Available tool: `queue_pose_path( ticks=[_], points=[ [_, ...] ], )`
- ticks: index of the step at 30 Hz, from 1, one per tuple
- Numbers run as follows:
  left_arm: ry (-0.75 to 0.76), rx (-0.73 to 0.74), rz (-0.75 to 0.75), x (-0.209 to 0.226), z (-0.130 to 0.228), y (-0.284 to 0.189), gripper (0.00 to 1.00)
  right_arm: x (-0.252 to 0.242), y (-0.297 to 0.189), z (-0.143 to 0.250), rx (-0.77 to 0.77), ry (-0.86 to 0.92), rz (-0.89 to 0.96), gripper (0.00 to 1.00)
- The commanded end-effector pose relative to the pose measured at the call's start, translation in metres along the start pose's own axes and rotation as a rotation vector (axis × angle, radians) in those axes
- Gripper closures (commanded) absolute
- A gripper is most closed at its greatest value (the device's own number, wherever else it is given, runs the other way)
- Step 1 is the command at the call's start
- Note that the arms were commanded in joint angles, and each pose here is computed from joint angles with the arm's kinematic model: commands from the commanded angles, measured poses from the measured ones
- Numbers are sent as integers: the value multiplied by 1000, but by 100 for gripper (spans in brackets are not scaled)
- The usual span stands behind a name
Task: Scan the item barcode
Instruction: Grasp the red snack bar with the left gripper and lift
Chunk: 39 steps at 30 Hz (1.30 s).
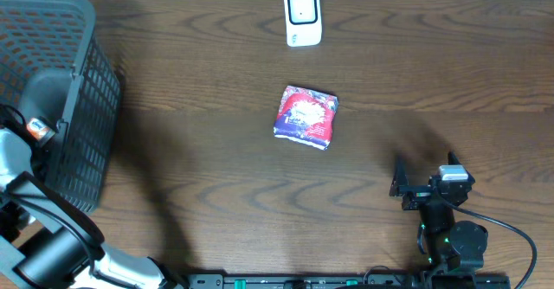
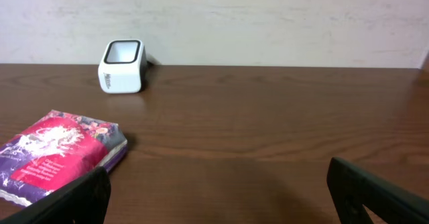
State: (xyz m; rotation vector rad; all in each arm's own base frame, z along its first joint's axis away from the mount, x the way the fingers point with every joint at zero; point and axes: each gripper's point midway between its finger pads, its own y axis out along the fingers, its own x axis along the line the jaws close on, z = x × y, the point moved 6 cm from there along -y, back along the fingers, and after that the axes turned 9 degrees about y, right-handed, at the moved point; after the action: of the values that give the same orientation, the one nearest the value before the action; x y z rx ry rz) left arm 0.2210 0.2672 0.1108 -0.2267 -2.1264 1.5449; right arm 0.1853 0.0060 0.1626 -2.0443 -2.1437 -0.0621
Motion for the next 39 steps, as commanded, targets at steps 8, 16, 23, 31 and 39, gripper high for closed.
queue_pose_path(
  ticks=[8, 16, 23, 31, 39],
  points=[
    [54, 107, -50, -8, 12, 38, 28, 0, 0, 1, -5, 18, -1, 1],
    [58, 144, -7, -14, 17, 42, 32, 0, 0, 1, -5, 18, -1, 1],
    [51, 187, 115, -27, 23, 40, 92, 0, 0, 1, -5, 18, -1, 1],
    [17, 117, 266, -30, 10, -3, 93, 0, 0, 1, -5, 18, -1, 1],
    [-3, -244, 819, -42, -24, -134, 93, 0, 0, 1, -5, 18, -1, 1]
  ],
)
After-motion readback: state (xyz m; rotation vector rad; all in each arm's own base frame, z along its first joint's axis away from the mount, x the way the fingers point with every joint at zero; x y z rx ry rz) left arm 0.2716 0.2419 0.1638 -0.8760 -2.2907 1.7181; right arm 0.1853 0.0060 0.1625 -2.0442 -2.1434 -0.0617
